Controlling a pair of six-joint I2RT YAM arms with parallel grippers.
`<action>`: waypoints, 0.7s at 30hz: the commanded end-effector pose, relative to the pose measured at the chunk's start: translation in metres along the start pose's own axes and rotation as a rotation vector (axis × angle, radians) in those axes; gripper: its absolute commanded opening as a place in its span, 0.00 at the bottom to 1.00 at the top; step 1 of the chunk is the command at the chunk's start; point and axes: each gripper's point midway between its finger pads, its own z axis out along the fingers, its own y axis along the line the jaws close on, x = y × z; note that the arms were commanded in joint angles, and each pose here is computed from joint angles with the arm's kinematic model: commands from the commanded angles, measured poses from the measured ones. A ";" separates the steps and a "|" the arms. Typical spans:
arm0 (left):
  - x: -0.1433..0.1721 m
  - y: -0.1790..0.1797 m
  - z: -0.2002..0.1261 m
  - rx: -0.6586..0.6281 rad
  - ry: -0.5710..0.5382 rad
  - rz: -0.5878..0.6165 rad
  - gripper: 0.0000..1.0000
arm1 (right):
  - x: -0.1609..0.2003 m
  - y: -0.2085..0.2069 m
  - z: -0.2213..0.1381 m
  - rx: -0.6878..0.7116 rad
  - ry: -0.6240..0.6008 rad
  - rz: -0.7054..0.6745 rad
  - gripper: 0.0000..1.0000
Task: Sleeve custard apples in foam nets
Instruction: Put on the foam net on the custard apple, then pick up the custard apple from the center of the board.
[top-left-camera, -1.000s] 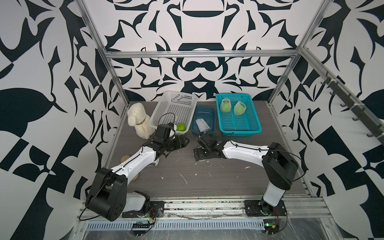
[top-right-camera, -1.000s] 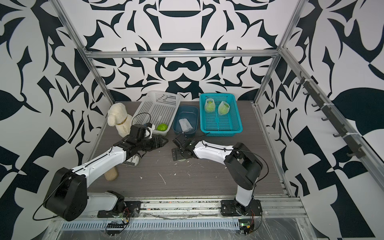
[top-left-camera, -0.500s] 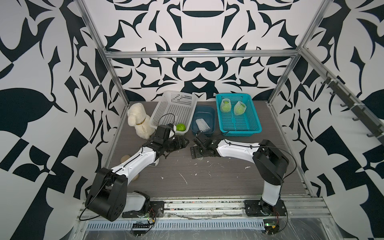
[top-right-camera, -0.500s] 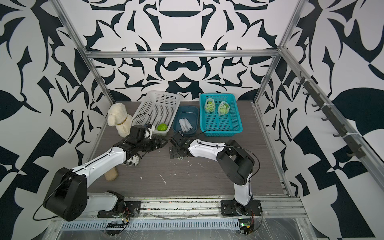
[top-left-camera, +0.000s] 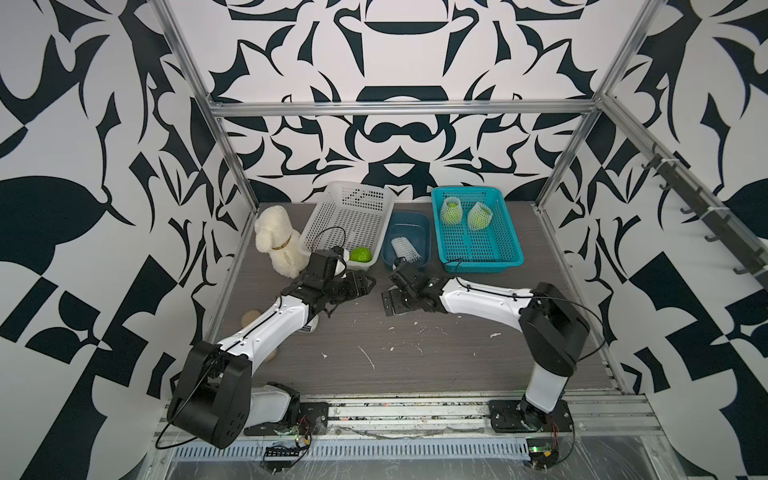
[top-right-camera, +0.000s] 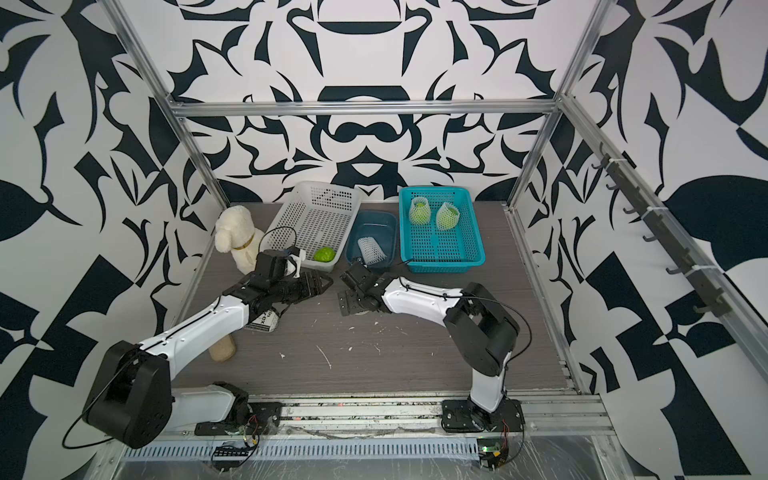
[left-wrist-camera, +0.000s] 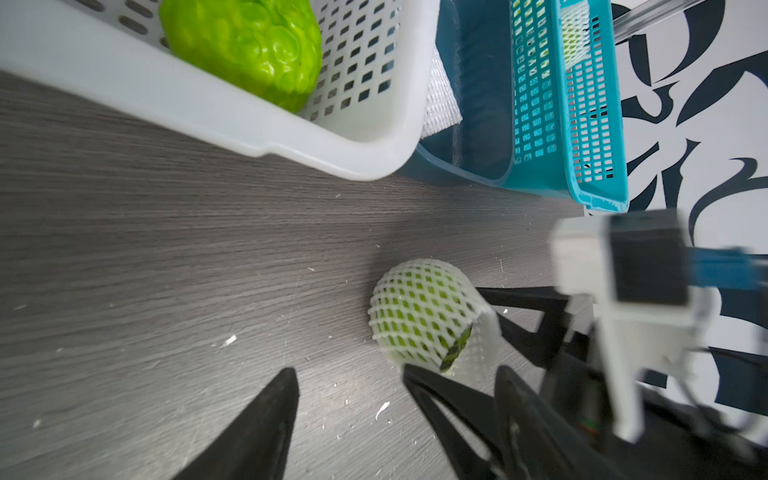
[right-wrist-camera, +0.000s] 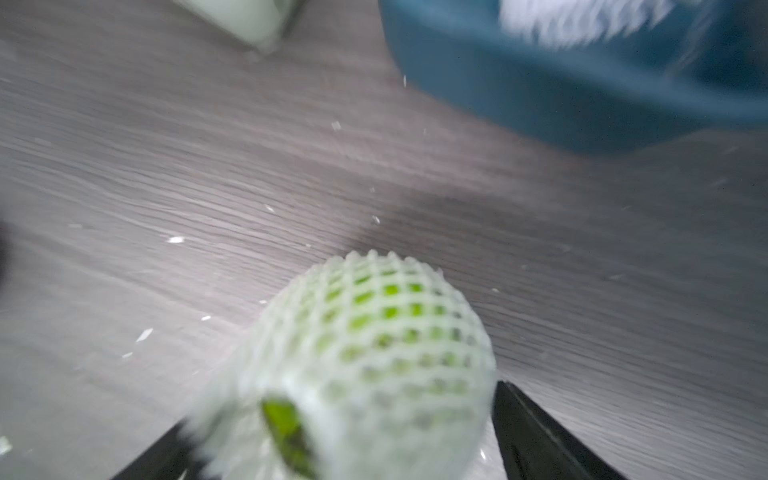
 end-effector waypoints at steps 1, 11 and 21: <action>0.000 0.001 -0.004 0.011 -0.008 -0.001 0.76 | -0.011 0.001 -0.021 -0.013 -0.066 -0.055 0.99; -0.002 -0.001 -0.005 0.015 -0.011 -0.013 0.76 | -0.005 0.003 -0.023 -0.061 -0.099 -0.210 0.99; -0.005 -0.003 -0.001 0.022 -0.009 -0.022 0.76 | 0.001 -0.009 -0.018 -0.047 -0.135 -0.037 1.00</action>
